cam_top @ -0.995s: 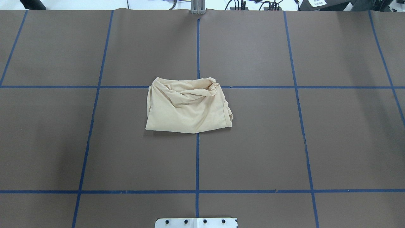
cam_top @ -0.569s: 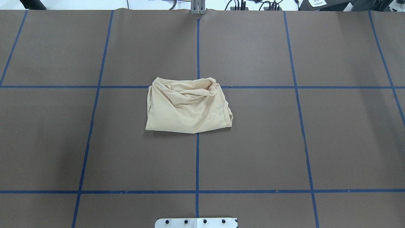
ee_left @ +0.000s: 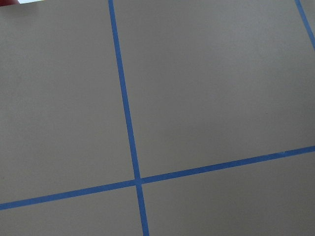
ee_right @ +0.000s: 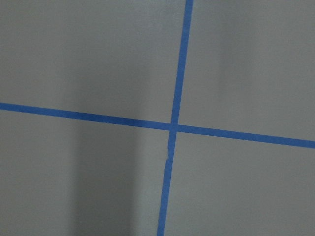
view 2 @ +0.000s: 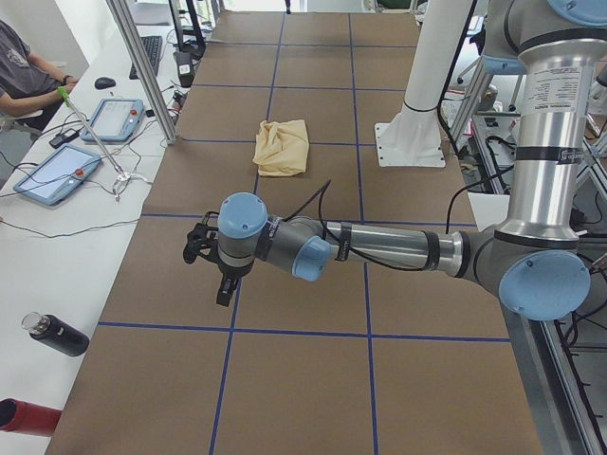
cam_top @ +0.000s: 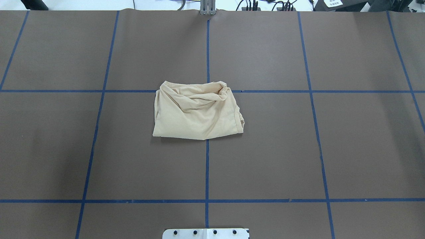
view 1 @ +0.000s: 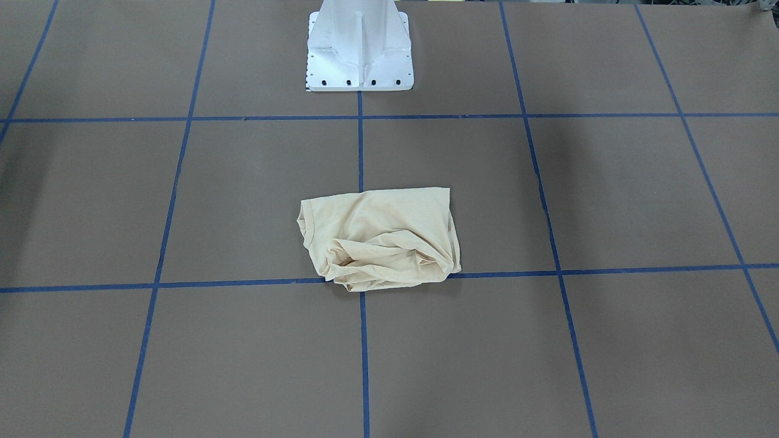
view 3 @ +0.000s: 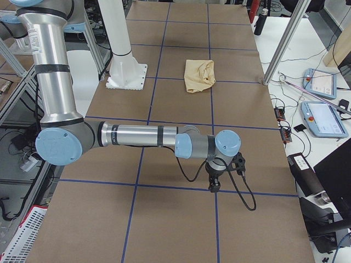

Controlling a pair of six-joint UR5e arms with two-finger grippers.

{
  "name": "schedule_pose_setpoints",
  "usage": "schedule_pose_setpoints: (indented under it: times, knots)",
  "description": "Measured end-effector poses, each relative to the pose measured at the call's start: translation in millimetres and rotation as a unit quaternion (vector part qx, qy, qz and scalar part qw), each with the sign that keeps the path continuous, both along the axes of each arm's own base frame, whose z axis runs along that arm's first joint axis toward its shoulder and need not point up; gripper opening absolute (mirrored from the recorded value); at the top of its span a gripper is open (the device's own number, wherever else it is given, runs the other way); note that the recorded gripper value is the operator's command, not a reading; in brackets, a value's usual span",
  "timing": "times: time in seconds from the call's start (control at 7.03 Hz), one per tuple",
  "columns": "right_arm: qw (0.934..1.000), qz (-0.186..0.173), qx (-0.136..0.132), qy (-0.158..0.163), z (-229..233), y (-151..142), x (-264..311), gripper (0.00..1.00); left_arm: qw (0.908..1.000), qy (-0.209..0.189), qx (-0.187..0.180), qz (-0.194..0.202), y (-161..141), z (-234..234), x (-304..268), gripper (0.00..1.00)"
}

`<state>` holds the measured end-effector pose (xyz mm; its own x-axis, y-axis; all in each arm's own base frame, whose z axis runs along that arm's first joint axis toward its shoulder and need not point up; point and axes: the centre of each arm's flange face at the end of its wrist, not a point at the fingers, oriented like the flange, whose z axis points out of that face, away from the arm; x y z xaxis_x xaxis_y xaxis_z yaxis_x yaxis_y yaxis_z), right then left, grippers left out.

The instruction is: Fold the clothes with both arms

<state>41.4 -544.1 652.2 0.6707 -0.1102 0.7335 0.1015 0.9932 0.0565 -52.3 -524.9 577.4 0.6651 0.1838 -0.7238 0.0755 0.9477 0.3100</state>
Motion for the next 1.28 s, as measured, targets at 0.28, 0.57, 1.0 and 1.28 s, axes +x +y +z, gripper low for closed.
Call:
schedule_pose_setpoints:
  times: [0.28,0.57,1.0,1.28]
  knots:
    - [0.9998,-0.003,0.013,-0.013,-10,-5,-4,1.00,1.0000,0.003,0.009,0.001,-5,-10,1,1.00]
    - [0.9987,-0.008,0.047,-0.017,-23,14,-6,1.00,0.9999,0.004,0.013,0.001,-8,-15,2,1.00]
    - [0.9967,-0.030,0.074,-0.018,-18,49,-25,1.00,0.9996,0.005,0.026,0.008,-11,-20,11,1.00]
    - [0.9955,-0.040,0.085,-0.017,-26,44,-36,1.00,0.9991,0.006,0.037,0.021,-15,-25,25,1.00]
